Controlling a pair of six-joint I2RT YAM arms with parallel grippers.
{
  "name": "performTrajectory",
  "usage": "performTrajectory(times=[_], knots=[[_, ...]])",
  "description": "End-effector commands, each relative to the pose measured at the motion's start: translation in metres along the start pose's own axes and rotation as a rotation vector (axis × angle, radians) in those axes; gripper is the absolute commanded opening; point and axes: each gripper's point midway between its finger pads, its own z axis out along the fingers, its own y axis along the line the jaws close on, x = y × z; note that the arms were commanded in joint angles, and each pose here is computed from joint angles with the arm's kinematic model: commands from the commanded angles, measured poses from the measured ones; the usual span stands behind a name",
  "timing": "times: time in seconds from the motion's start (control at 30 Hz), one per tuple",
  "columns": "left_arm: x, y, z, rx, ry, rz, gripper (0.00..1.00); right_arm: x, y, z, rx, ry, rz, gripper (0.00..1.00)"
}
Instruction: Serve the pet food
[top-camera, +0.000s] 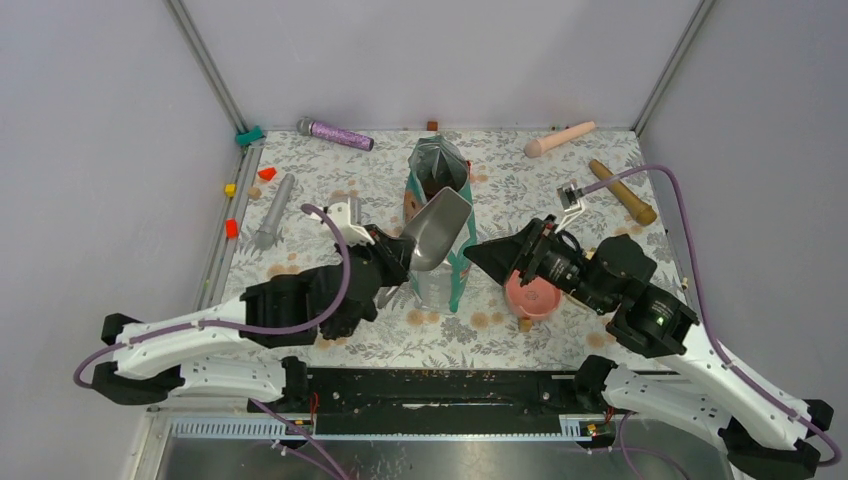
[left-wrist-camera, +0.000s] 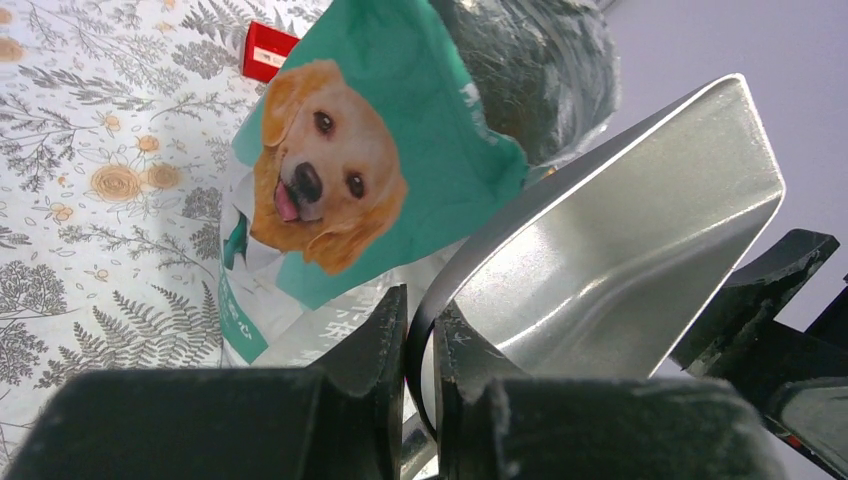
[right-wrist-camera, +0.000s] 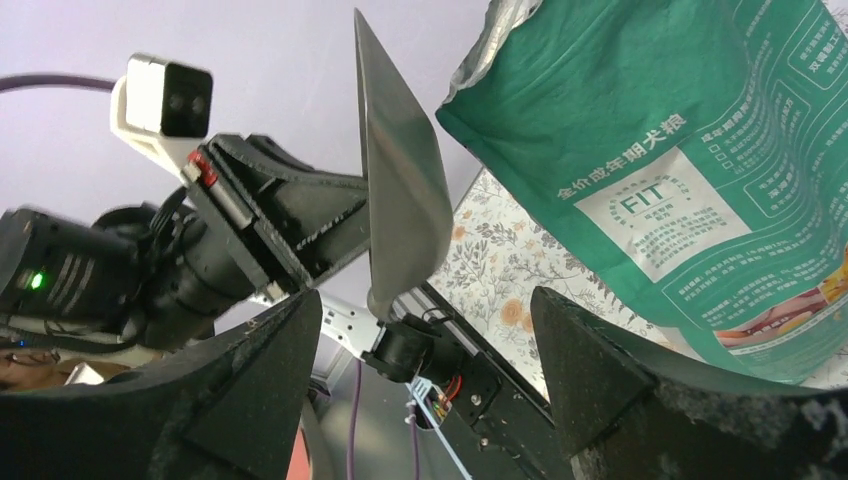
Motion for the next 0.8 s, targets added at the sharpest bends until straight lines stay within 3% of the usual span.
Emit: performTrajectory(times=[0.0, 0.2, 0.27, 0.37, 0.43, 0.47, 0.6, 0.63, 0.7, 0.77], knots=[[-0.040, -0.027, -0.004, -0.023, -0.164, -0.120, 0.00, -0.026, 0.012, 0.007, 0.050, -0.107, 0.037, 0.83], [-0.035, -0.047, 0.001, -0.024, -0.193, -0.079, 0.00, -0.017, 0.002, 0.025, 0.182, -0.072, -0.012, 0.71], [-0.034, -0.049, 0.002, -0.033, -0.200, -0.057, 0.00, -0.014, -0.002, 0.028, 0.217, -0.056, -0.022, 0.59], [-0.030, -0.052, 0.002, -0.016, -0.184, -0.023, 0.00, -0.017, -0.010, 0.027, 0.270, -0.063, -0.050, 0.27], [-0.025, -0.060, 0.001, 0.040, -0.153, 0.002, 0.13, -0.020, -0.015, 0.024, 0.296, -0.079, -0.071, 0.08], [-0.018, -0.064, 0.001, 0.080, -0.133, 0.027, 0.30, -0.021, -0.016, 0.021, 0.301, -0.082, -0.078, 0.00], [0.001, -0.070, -0.005, 0.192, -0.057, 0.093, 0.83, -0.020, -0.019, 0.011, 0.313, -0.047, -0.135, 0.00], [0.005, -0.072, -0.008, 0.224, -0.029, 0.112, 0.91, -0.017, -0.020, 0.009, 0.316, -0.021, -0.155, 0.00], [0.015, -0.078, -0.018, 0.300, 0.042, 0.147, 0.98, -0.005, -0.022, 0.002, 0.320, 0.068, -0.211, 0.00], [0.022, -0.076, -0.027, 0.346, 0.101, 0.188, 0.99, 0.012, -0.025, -0.005, 0.312, 0.192, -0.286, 0.00]])
